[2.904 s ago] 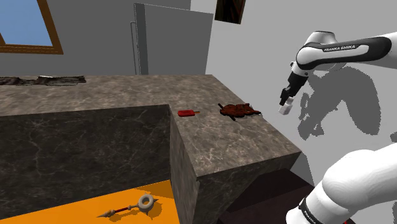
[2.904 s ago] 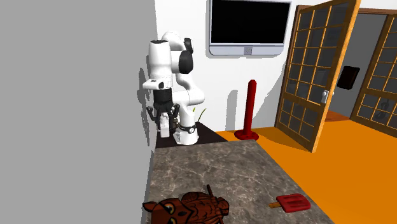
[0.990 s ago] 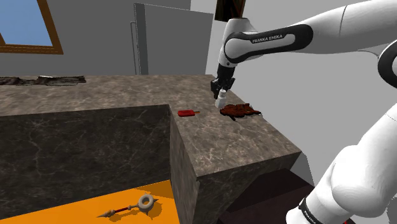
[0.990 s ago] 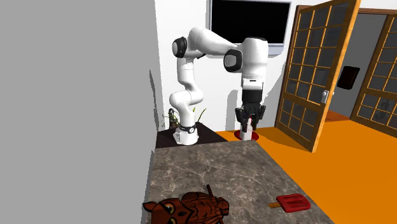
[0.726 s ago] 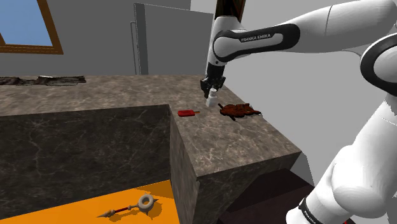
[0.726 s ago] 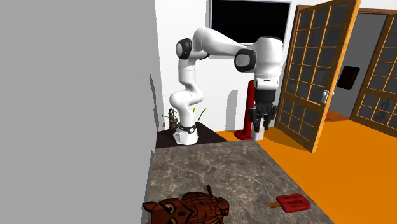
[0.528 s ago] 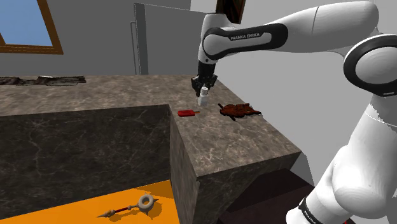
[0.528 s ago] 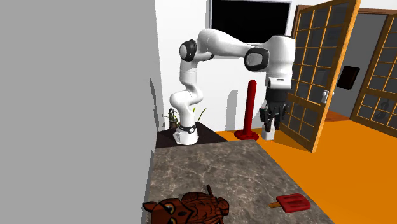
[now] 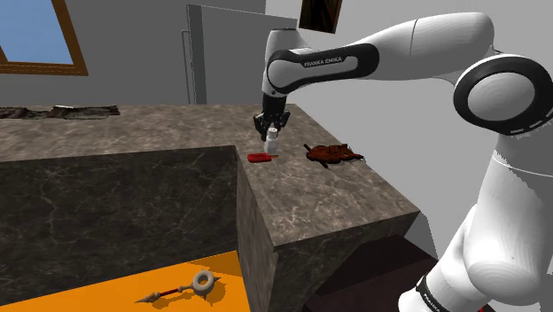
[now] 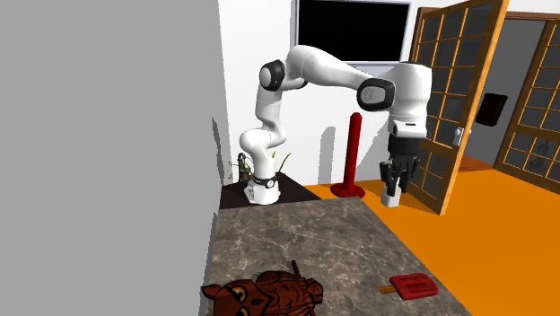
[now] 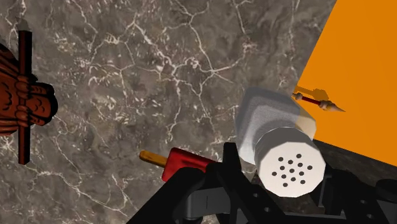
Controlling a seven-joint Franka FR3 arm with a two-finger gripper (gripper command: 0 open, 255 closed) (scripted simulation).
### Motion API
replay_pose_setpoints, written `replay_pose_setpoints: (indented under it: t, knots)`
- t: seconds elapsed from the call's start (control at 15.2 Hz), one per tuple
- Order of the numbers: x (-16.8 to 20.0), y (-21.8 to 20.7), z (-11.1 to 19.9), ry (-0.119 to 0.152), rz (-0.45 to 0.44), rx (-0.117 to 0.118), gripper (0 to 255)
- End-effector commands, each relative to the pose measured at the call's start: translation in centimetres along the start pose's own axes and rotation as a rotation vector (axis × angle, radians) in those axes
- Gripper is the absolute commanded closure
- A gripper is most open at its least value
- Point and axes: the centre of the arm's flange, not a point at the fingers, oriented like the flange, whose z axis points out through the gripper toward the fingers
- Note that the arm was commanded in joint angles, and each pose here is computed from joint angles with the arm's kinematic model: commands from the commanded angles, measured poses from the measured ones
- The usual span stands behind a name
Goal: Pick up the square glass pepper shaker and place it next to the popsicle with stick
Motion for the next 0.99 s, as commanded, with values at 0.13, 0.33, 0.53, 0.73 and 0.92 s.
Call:
replay_pose_setpoints:
  t: [0.13,0.33,0.53,0.73,0.92]
  knots:
    - [-0.2,-0.1,2.1,0.000,0.000,0.000,255]
    - [-0.3,-0.2,3.7,0.000,0.000,0.000,255]
    - [-0.4,-0.2,5.3,0.000,0.000,0.000,255]
    - [-0.6,-0.3,6.9,0.000,0.000,0.000,255]
    - [-0.7,-0.3,8.5,0.000,0.000,0.000,255]
